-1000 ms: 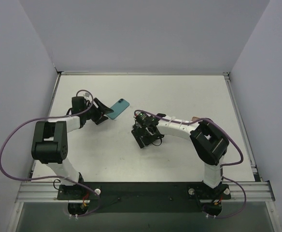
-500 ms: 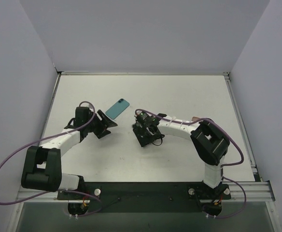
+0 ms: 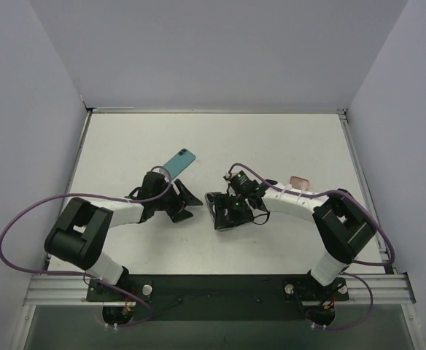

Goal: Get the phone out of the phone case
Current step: Pick up the phone at the center of the board.

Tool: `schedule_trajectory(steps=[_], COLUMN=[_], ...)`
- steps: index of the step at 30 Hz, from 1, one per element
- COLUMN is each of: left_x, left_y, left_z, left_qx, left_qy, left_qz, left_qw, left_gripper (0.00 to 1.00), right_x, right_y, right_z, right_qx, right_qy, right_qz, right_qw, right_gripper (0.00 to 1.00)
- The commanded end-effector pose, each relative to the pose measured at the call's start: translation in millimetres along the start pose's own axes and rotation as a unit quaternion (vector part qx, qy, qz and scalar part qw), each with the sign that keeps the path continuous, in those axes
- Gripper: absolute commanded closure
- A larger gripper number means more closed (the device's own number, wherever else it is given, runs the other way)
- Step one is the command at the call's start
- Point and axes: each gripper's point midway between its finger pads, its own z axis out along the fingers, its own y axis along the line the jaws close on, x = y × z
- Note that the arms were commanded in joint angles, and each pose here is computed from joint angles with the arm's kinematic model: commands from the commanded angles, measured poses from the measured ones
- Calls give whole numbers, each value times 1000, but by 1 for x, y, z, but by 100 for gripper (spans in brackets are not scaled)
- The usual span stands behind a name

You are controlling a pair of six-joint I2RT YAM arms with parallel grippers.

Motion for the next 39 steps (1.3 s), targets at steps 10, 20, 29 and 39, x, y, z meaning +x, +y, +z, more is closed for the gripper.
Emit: schedule_trajectory(steps=[10,20,29,39], left_x=[28,33,25,32], left_y=[-35,-42,-39,-33], left_z=[56,77,54,31], left_qx=[39,6,-106,-242], left_qy=[38,52,20,17], left_qz=[25,42,37,39], left_qw=[998,998,993,969], left_gripper=[27,92,100,100], right_x=[18,15,-8,-32], right_y=[28,21,-8,14], right_z=[-22,-38,-76,-106], right_qx=[-105,-89,57,139], right_qy=[20,4,-90,-182], right_qz=[39,43,1,-89], right_qw=[994,995,994,969], right_gripper=[100,100,23,15])
